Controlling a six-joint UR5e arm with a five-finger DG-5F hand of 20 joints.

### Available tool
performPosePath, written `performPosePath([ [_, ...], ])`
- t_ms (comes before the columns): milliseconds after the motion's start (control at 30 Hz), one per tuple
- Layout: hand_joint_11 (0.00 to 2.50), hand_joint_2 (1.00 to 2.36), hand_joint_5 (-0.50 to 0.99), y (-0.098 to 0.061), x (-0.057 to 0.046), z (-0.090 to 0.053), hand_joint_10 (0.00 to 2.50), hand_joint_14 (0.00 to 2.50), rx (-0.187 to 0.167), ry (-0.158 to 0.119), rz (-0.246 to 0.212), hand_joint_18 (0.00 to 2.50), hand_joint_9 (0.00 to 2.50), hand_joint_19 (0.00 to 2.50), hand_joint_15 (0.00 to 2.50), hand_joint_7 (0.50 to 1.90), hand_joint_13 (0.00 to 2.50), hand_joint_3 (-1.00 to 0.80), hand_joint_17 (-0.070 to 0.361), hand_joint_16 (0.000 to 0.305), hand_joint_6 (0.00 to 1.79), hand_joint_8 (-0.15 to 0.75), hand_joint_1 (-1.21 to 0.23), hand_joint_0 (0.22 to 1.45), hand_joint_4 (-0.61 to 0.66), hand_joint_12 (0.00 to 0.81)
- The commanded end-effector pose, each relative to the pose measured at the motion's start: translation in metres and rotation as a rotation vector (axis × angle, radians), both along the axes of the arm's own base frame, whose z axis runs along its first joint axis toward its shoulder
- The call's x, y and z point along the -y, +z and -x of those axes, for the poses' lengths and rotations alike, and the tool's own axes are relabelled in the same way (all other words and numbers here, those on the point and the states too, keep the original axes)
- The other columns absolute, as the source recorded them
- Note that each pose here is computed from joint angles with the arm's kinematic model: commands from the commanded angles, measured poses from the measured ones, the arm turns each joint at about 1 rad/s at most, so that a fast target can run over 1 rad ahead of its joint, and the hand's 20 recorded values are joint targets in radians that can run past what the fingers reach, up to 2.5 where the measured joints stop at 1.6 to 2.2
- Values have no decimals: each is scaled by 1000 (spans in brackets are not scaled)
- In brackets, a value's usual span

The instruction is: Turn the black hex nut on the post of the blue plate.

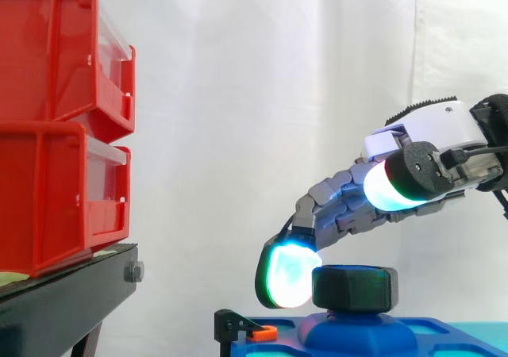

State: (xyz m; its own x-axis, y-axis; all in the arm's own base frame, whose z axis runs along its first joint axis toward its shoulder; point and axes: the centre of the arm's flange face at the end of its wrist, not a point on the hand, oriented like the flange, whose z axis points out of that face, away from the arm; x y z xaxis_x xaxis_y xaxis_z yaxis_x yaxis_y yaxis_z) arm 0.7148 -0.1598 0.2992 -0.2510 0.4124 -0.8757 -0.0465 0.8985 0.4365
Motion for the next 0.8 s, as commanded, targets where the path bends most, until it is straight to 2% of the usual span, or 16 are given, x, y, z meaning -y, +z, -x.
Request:
performPosePath([
  [0, 4, 1000, -210, 1, 9, 3, 0, 2, 1, 6, 1, 0, 231, 256, 53, 794, 18, -500, 120, 53, 502, 204, -238, 464, 150, 326],
  [100, 12, 1000, -210, 1, 19, 7, 0, 0, 0, 14, -4, 0, 231, 255, 50, 791, 19, -500, 120, 53, 503, 204, -239, 464, 151, 324],
  [267, 6, 1000, -210, 1, 27, 10, 0, 1, 0, 19, -8, 0, 234, 256, 56, 790, 22, -500, 121, 54, 503, 205, -239, 464, 151, 325],
  [367, 13, 1000, -211, -1, 36, 14, 0, 1, -10, 25, -14, 0, 233, 255, 56, 793, 24, -500, 121, 54, 502, 204, -239, 464, 149, 326],
  [767, 4, 1000, -211, 2, 57, 23, 0, 0, -8, 36, -25, 0, 232, 264, 57, 792, 28, -500, 121, 54, 502, 203, -241, 465, 151, 325],
])
